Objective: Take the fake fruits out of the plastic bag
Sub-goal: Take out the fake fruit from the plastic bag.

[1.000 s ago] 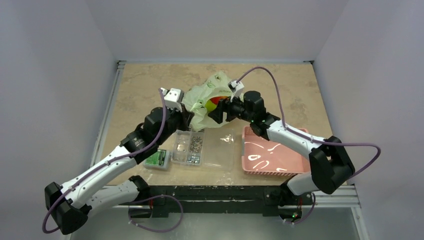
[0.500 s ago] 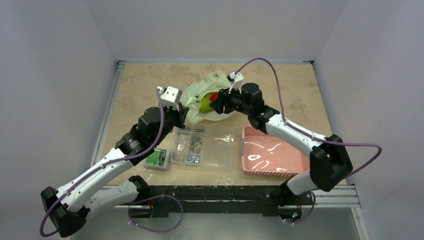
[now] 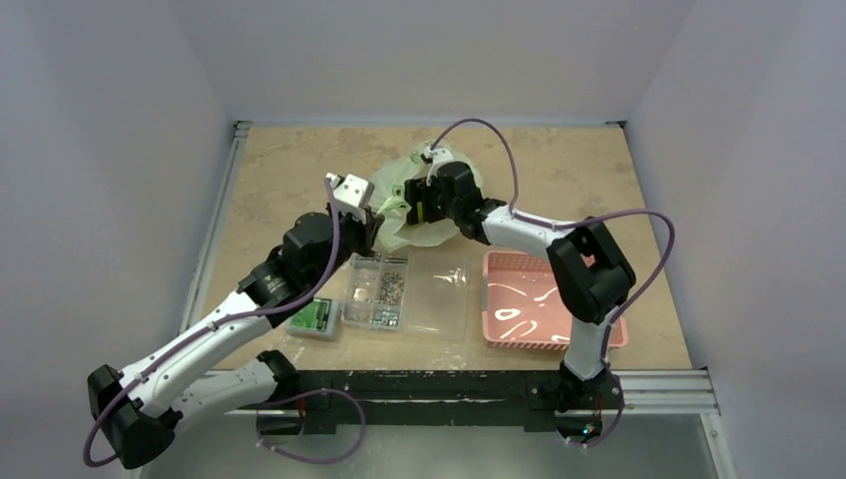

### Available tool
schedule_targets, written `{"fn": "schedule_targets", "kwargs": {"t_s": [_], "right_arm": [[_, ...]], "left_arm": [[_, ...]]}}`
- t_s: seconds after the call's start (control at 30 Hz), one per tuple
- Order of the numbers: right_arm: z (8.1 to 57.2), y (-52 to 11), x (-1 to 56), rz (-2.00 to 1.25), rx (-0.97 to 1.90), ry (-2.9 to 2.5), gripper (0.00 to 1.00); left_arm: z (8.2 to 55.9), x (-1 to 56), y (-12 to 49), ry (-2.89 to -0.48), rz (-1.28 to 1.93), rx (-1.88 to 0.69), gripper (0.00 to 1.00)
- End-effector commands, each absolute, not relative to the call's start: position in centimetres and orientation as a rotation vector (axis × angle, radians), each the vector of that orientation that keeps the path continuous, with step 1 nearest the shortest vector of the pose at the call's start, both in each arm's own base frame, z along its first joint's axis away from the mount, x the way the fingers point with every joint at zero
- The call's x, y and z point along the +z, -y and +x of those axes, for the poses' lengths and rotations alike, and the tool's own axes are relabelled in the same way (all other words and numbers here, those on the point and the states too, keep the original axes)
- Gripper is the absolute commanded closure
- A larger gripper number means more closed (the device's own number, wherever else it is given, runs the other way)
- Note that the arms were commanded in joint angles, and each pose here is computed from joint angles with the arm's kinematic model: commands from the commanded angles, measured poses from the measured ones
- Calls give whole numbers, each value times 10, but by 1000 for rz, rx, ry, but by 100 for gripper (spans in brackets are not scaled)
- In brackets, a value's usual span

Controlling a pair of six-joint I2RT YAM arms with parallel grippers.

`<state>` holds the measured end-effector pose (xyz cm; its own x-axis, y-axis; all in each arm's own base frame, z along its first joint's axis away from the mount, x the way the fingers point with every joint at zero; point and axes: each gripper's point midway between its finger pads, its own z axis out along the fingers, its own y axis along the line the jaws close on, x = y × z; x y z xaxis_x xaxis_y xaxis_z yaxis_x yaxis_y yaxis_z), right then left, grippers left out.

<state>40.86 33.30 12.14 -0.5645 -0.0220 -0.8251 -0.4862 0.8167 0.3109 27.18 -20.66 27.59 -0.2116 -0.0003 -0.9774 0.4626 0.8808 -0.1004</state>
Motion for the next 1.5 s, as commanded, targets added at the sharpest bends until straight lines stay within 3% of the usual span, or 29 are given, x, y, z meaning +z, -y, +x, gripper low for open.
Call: {"fn": "schedule_targets", "kwargs": {"t_s": [0.0,0.2,0.57,0.93,1.23,1.47], "right_arm": [[434,-345,141,-388,594,-1986,25],[447,-352,124,-429,524,-1992,14],[460,-349,81,-387,317,-2070,15],[457,-347,68,-347,308,-2098,45],[454,-348,118,-284,381,-2031,81],[440,-337,162,-197,443,-1993,95]], "left_arm": [[273,293,219,-1676,408,-473,100],[274,297,218,-1667,410,-465,100],[277,297,214,-1669,411,-433,100],[283,289,212,-1691,409,-389,100],[283,290,220,-1695,412,-433,100],[284,293,219,-1695,397,-439,100]]}}
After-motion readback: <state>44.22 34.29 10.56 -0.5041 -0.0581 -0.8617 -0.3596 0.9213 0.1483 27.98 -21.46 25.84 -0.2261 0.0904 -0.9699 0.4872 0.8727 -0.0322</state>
